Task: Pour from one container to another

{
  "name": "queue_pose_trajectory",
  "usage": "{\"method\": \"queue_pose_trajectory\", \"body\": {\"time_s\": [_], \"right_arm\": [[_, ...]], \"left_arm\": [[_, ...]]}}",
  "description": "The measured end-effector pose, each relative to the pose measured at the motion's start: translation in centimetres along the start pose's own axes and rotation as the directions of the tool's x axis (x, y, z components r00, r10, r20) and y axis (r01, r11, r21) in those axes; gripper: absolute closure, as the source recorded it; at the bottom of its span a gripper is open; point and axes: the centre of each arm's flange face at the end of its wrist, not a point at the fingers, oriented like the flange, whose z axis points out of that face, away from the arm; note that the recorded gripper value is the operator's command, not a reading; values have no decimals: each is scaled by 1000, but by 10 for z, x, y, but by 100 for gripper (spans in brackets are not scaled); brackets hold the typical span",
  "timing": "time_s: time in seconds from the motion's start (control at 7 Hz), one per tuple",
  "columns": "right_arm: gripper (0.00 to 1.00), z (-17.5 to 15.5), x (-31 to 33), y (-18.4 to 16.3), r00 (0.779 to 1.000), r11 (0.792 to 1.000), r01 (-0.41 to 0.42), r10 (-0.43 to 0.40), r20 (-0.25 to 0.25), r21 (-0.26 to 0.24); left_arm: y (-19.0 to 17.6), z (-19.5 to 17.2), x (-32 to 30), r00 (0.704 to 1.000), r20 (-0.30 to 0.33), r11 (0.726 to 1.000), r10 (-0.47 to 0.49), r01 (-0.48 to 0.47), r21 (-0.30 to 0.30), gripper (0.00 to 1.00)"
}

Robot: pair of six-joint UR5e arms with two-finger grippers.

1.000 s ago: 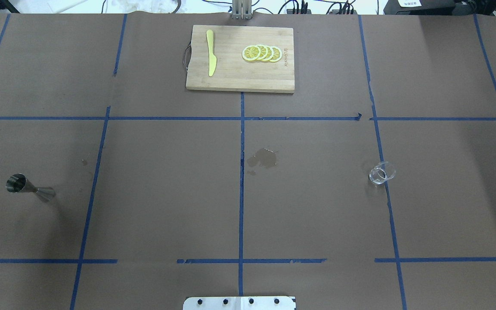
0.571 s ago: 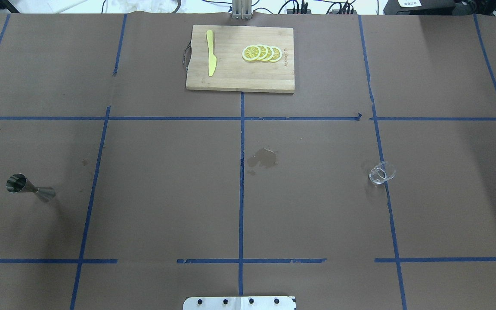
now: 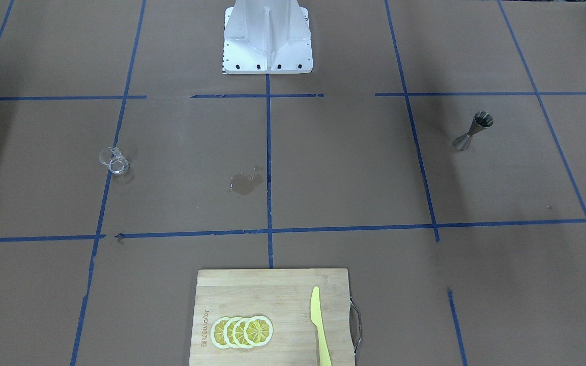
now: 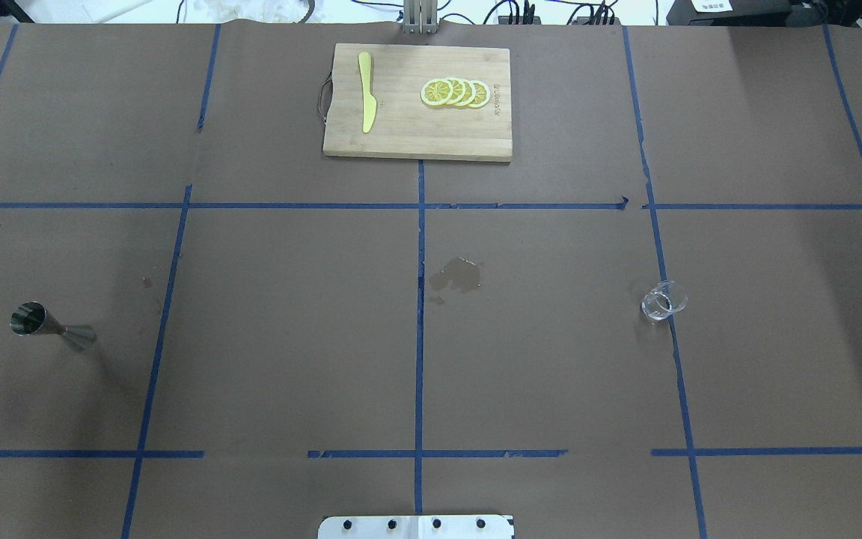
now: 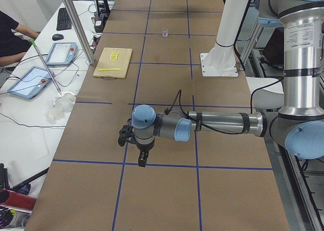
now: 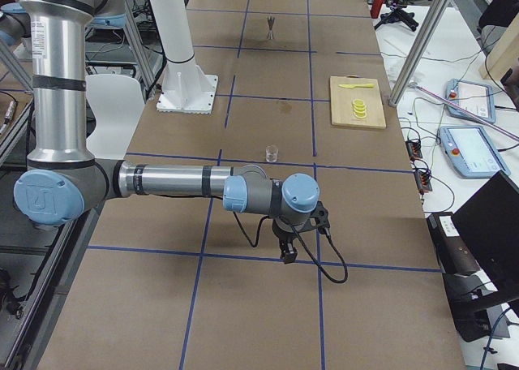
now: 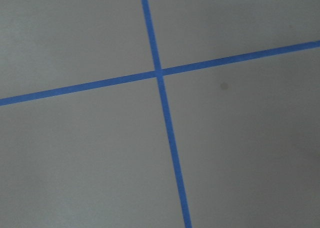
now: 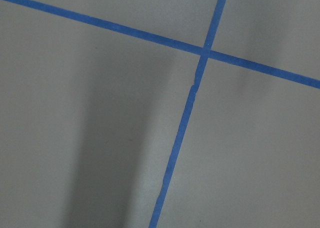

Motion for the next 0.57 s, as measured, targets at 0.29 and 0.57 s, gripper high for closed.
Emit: {"method": "queue_pose_trajectory", "body": {"time_s": [0.29,0.57], "right_arm": [[0,1,1,2,1000,1000,-12,12,1,-2],[0,1,1,4,999,999,-35,35,2,-2]], "left_arm": [[2,0,-1,1000,5,1000,-27,27,0,0],[2,1,-2,999,5,999,-34,34,-1,0]]}}
